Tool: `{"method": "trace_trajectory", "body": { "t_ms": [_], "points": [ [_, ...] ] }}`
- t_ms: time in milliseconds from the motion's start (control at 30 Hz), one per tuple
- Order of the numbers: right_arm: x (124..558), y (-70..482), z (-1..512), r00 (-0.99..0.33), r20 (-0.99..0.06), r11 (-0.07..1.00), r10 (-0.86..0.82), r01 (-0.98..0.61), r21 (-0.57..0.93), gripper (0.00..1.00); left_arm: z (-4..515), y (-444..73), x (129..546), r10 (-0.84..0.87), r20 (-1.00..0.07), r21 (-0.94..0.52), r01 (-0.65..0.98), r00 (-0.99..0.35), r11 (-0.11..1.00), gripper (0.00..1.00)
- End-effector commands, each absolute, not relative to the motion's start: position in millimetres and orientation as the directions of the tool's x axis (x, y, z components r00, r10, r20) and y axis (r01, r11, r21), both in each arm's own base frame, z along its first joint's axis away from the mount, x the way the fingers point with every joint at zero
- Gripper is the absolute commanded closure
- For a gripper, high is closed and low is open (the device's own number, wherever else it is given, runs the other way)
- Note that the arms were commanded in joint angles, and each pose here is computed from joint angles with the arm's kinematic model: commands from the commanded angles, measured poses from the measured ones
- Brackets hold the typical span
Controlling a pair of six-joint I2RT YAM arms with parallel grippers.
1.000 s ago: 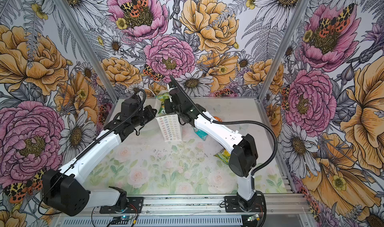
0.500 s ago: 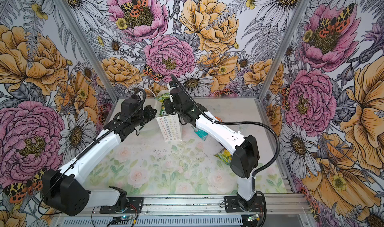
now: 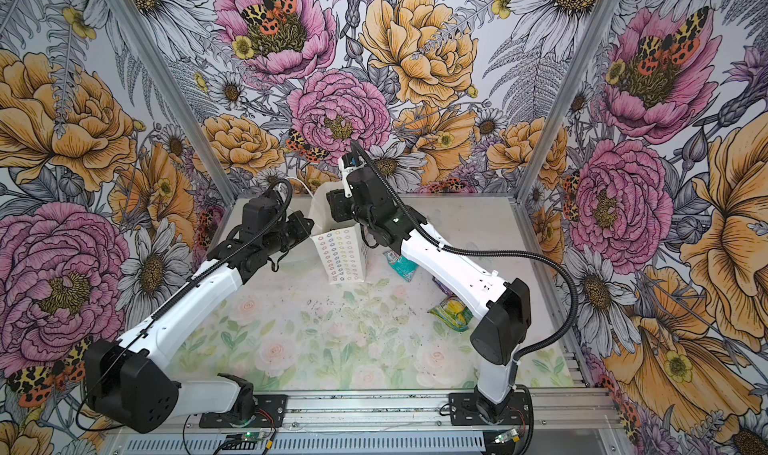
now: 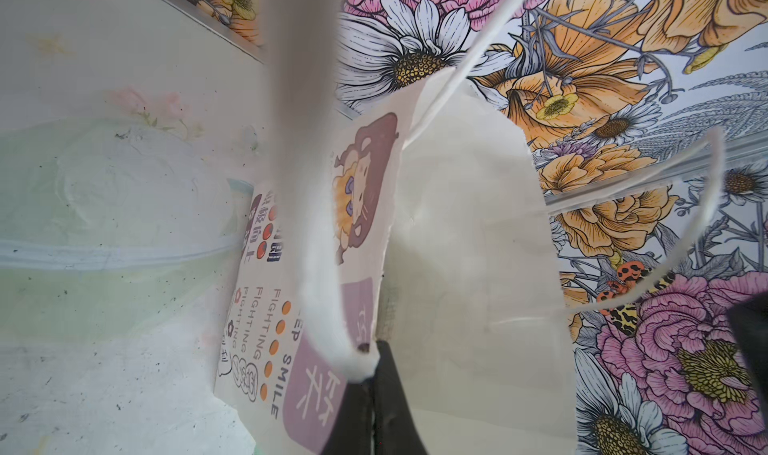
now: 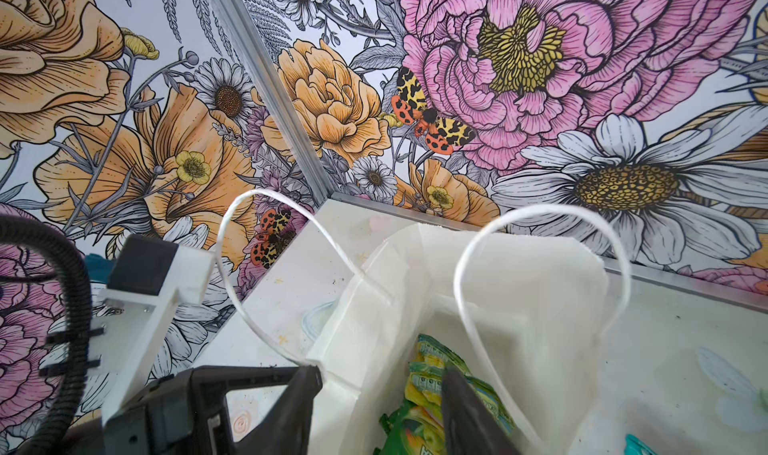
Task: Place the snacks into the paper bag
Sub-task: 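Open the right gripper to release the packet inside the bag, then move the right gripper back over the green FOXS packet on the table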
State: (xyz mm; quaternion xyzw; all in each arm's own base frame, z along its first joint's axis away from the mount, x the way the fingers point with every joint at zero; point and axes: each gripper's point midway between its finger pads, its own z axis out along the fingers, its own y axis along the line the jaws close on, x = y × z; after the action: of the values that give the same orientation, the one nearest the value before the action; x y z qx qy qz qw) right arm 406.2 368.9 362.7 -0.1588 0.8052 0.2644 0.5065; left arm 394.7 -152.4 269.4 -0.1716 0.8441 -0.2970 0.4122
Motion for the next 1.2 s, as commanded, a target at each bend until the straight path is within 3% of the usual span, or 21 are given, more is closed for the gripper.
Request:
{"method": "trace_trajectory", "body": {
  "t_ms": [0,300,667,967,1167],
  "points": [
    [395,362,390,-0.389,-0.921,0.796,0.026,-0.549,0.254,0.57,271,-153,396,-0.52,-0.605,-0.628,-0.04,-0.603,0.777,1.0],
    [380,334,405,-0.381,-0.924,0.818,-0.004,-0.534,0.216,0.52,275,-152,399,-0.517,-0.612,-0.626,-0.033,-0.598,0.779,1.0],
    [360,263,389,-0.498,-0.867,0.879,-0.007,-0.416,0.231,0.33,277,-150,403,-0.519,-0.612,-0.629,-0.029,-0.597,0.777,1.0],
    [324,191,338,-0.619,-0.784,0.939,0.05,-0.238,0.248,0.27,275,-154,407,-0.51,-0.609,-0.628,-0.022,-0.608,0.778,1.0],
    [295,149,277,-0.742,-0.641,0.957,0.196,0.001,0.291,0.26,277,-153,404,-0.509,-0.613,-0.628,-0.018,-0.605,0.778,1.0]
  ]
}}
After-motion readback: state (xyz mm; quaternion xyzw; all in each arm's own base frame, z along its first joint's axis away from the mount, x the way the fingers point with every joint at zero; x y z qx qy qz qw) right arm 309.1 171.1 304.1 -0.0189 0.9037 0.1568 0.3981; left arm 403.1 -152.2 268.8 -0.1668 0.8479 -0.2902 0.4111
